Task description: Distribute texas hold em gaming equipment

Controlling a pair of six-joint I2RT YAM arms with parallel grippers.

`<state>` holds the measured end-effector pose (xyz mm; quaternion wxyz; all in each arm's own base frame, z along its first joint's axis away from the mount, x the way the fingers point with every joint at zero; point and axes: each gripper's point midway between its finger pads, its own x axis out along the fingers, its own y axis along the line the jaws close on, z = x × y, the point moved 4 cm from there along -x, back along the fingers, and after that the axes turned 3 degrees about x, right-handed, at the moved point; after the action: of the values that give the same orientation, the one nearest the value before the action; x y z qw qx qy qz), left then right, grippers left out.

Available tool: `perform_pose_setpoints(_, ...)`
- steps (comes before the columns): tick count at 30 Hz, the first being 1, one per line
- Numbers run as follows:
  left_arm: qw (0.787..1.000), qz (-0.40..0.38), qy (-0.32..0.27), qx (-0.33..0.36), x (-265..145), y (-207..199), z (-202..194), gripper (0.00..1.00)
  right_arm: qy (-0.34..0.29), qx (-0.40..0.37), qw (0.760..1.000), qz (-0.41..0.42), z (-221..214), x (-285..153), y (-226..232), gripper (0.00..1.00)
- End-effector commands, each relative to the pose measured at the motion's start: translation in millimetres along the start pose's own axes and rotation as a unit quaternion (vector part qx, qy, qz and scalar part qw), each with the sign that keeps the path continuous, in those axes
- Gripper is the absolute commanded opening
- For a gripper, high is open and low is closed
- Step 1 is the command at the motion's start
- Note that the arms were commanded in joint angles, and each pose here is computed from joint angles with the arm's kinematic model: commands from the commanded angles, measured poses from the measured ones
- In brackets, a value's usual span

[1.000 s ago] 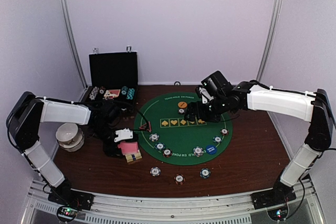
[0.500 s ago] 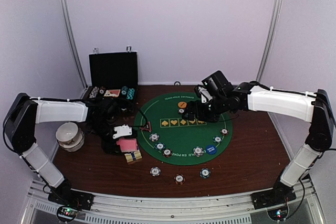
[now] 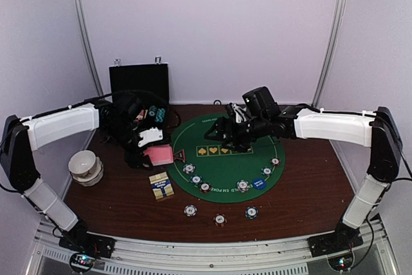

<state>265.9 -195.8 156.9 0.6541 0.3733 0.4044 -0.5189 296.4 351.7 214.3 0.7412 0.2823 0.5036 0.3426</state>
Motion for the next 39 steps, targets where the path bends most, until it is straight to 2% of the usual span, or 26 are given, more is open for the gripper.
perform_pose_setpoints(1,0.999,-0.008,-0.044,-0.011,-27.1,2.7,27.6,0.0,0.019,0.011,0.996,0.081,0.4,13.8,28.3,0.91)
perform_pose_setpoints(10,0.998,-0.015,-0.06,-0.019,-36.5,12.8,46.5,0.0,0.058,0.003,0.985,0.16,-6.0,42.4,64.9,0.92)
perform_pose_setpoints(23,0.998,-0.016,-0.063,-0.019,-37.2,15.9,55.5,0.0,0.093,0.008,0.976,0.199,-11.4,74.8,79.0,0.86)
perform_pose_setpoints(33,0.998,-0.017,-0.061,-0.012,-32.5,19.8,61.7,0.0,0.115,0.033,0.961,0.248,-8.2,95.0,85.9,0.69)
perform_pose_setpoints(39,0.998,-0.02,-0.054,-0.012,-24.3,25.3,64.4,0.0,0.124,0.044,0.953,0.274,-6.0,101.8,91.5,0.54)
